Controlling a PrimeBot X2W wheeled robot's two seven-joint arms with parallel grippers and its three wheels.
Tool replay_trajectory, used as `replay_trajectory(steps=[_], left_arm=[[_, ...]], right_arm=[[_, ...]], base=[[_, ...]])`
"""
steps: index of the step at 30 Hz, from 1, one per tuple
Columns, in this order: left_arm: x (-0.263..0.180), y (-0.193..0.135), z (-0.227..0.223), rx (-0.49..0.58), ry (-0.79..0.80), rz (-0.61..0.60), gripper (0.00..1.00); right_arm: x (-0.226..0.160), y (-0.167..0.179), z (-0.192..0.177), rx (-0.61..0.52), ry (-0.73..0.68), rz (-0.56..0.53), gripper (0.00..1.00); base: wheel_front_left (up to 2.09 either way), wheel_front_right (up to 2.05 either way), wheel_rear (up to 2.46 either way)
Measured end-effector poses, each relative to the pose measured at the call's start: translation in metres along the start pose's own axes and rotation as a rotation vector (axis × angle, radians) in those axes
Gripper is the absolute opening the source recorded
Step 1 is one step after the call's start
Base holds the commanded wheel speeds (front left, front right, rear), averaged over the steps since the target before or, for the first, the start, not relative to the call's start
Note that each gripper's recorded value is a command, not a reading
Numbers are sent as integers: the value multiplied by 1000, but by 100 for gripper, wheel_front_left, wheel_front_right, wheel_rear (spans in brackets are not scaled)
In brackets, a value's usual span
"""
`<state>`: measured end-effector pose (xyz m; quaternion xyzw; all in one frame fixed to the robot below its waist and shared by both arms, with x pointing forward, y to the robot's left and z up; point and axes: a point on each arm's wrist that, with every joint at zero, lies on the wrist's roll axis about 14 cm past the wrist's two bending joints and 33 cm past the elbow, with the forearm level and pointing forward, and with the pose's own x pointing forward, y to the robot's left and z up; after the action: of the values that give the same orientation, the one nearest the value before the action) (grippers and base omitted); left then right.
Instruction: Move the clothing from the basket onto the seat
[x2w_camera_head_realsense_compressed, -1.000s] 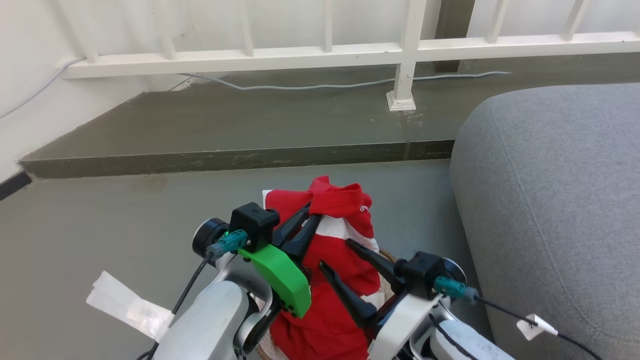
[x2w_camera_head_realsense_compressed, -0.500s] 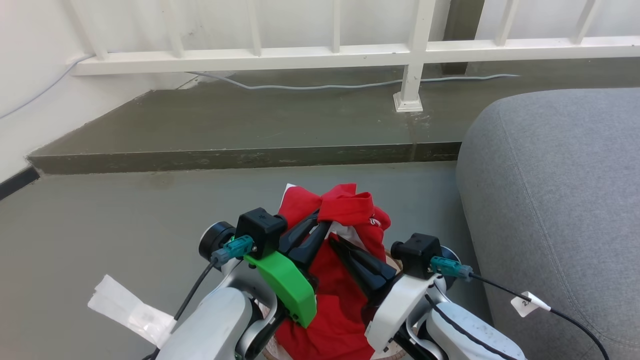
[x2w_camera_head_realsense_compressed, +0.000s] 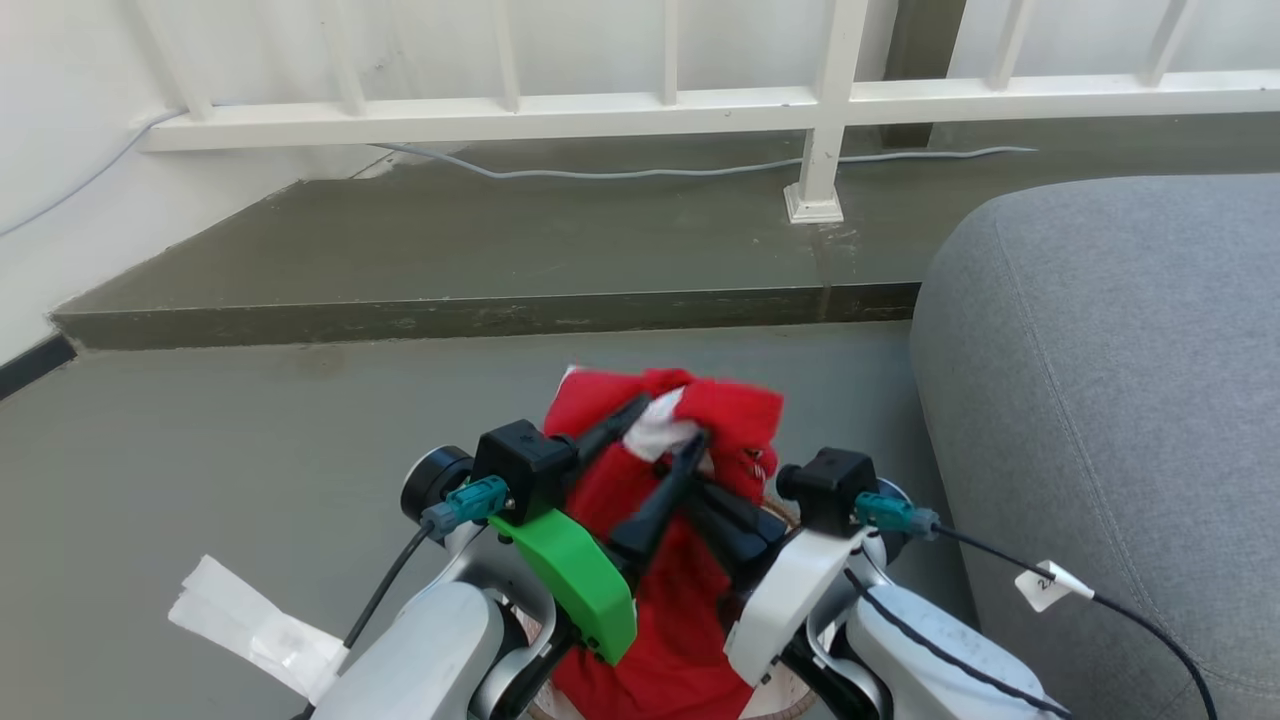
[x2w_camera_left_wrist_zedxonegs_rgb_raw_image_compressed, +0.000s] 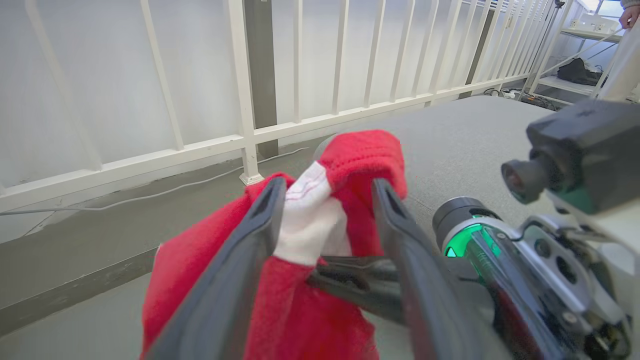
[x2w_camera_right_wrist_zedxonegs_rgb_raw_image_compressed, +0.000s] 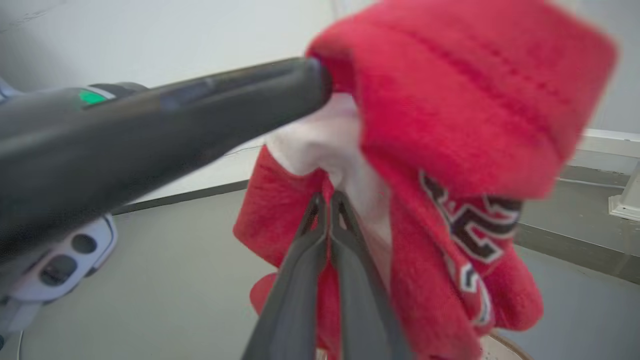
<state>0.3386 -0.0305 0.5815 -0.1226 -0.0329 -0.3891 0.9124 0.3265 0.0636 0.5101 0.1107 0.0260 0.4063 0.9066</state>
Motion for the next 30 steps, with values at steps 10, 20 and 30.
replay_trajectory(steps=[10, 20, 30], left_arm=[[-2, -1, 6, 25, -14, -15, 100], [-6, -3, -17, 23, 58, -35, 100], [7, -23, -28, -11, 91, -122, 100]], right_arm=[[1, -33, 16, -16, -38, -110, 0], [-19, -103, 41, -38, -100, -343, 0], [-67, -171, 60, -71, -148, -580, 0]], base=[[0, 0, 0], [0, 0, 0], [0, 0, 0]])
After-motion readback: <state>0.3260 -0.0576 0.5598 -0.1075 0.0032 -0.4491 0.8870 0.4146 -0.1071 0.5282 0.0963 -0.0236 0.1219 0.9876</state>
